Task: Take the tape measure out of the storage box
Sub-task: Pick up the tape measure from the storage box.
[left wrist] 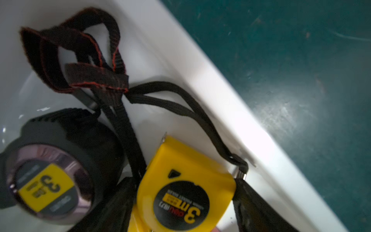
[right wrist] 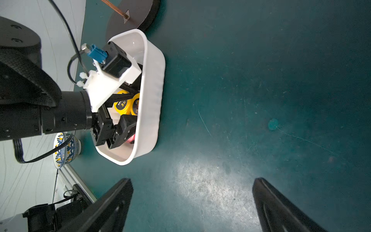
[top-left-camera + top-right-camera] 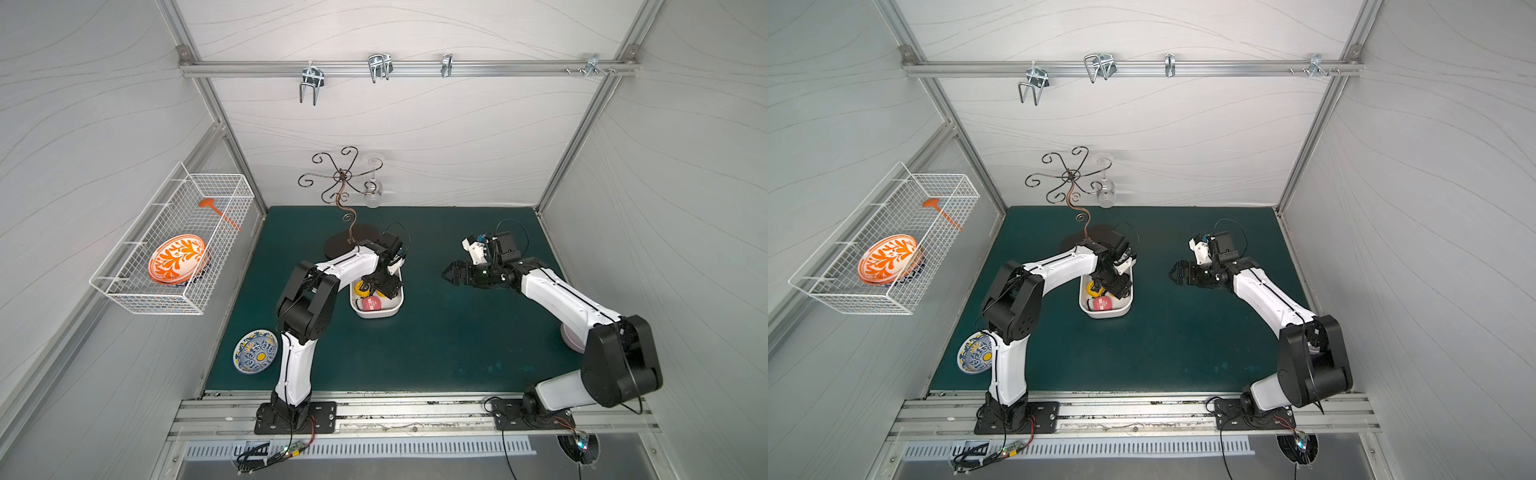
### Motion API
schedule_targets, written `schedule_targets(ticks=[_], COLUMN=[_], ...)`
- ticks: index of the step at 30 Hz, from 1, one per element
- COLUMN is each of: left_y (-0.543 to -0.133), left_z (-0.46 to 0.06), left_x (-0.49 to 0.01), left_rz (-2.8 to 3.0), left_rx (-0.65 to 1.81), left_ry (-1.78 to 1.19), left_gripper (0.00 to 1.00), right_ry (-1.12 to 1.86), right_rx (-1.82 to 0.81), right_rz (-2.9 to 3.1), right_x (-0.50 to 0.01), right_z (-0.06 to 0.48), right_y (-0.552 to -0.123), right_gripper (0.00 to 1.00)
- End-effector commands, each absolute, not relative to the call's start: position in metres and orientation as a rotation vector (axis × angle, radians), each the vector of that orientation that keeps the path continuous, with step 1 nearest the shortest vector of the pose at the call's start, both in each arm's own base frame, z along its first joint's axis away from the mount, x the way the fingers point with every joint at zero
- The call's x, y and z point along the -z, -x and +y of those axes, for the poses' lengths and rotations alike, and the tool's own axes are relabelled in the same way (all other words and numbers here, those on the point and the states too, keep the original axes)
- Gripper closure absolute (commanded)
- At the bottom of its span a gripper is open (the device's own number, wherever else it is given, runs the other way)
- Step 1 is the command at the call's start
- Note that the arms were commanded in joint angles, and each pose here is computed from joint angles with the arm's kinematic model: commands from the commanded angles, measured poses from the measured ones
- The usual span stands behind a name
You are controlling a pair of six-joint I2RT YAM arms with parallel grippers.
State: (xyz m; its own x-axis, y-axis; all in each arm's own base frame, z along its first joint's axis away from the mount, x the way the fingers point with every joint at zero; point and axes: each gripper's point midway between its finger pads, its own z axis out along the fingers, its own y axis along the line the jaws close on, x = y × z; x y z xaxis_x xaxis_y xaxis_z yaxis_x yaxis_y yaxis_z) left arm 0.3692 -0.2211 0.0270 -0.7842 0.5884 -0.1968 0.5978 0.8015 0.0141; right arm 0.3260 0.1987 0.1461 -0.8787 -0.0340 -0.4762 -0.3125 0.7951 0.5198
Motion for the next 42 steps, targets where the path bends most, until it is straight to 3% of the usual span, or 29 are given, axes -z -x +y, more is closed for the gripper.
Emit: schedule_targets(ticks=[1, 6, 11, 24, 34, 42], left_y=[-0.374, -0.376, -0.377, -0.385, -0.386, -0.379], left_z=[-0.226, -0.226, -0.225, -0.206, -0.185, -0.197], left_x=[-0.020, -0.025, -0.033, -0.118, -0.186, -0.232], left_rz=[2.798, 2.781, 2.766, 2.668, 2.542, 2.344], left_rx=[0.067, 0.066, 0.062, 0.157, 0.388, 0.758], left_ry=[-0.930, -0.915, -0.896, -0.544, -0.055, 0.363], left_gripper=[0.28, 0.40, 0.60, 0.87, 0.97, 1.00], right_ry=[0.250, 0.251, 0.258, 0.389, 0.530, 0.596], right_rx=[-0.863, -0.861, -0.884, -0.884, -0.950, -1.061], right_rz=[2.505, 2.502, 2.497, 2.439, 2.219, 1.959], right_x=[-0.156, -0.156, -0.157, -0.161, -0.193, -0.238], right_z=[0.198, 0.197, 0.200, 0.231, 0.269, 0.294], right_y=[-0.325, -0.324, -0.323, -0.310, -0.285, -0.255], right_gripper=[0.01, 0.01, 0.01, 0.01, 0.01, 0.01])
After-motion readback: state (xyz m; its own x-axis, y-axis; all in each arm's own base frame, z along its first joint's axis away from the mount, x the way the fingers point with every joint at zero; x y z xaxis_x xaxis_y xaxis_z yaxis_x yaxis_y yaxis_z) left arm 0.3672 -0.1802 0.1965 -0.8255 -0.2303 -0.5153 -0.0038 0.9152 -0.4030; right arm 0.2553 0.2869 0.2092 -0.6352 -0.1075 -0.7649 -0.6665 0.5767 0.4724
